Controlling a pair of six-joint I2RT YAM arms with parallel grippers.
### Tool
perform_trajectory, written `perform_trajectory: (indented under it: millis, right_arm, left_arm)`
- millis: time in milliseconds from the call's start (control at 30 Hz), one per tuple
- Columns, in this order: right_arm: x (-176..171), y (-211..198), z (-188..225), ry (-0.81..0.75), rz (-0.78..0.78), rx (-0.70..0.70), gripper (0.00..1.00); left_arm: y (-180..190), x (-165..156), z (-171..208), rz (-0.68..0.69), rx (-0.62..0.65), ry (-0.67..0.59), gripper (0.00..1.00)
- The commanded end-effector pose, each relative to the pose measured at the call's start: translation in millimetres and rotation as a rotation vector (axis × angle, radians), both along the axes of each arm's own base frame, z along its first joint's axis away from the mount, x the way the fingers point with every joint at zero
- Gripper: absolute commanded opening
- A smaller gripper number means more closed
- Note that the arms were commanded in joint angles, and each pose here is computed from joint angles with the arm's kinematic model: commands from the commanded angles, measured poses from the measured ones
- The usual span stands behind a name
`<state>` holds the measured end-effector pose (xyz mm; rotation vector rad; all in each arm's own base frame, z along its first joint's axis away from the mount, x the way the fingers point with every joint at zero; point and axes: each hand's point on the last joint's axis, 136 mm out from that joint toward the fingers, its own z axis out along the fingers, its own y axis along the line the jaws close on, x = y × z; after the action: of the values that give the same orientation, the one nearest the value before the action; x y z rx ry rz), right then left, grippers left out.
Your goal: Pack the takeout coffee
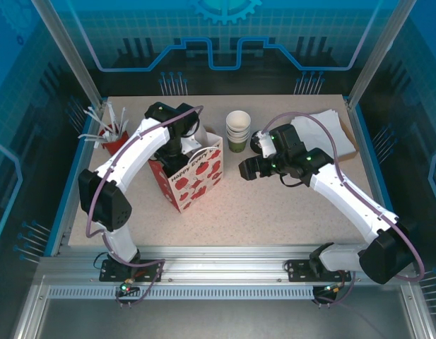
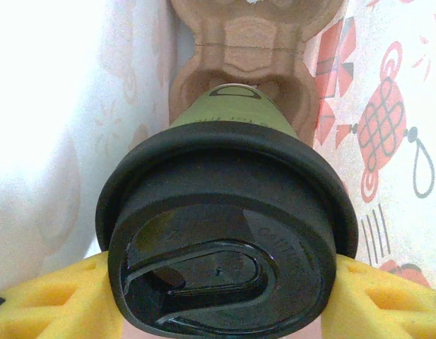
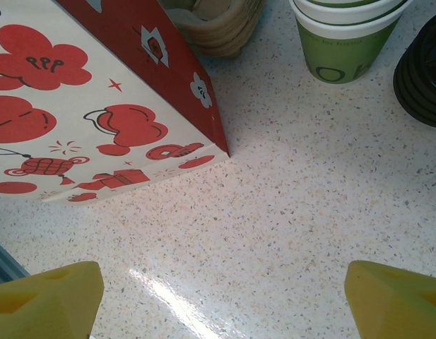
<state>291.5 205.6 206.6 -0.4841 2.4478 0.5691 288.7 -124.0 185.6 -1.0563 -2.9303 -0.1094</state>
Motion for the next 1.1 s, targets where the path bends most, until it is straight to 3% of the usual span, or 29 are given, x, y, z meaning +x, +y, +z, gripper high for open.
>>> perform_trajectory:
  millis: [0, 667, 1067]
  right_arm:
    - [-4.0, 8.0, -1.1, 0.004, 0.028, 0.011, 0.9]
    - [-4.8, 8.0, -1.5, 0.006, 0.028, 0.008, 0.9]
    - [-3.2, 11.1, -1.0, 0.007, 0.034, 0.006, 0.9]
  left_arm:
    - [1.0, -1.1, -5.2, 0.02, 0.021, 0.023, 0.49]
    - [-4.9, 0.5, -31.6, 0.022, 0.002, 0.07, 0.49]
    - [-4.8, 1.1, -13.6, 0.026, -0.008, 0.036, 0.49]
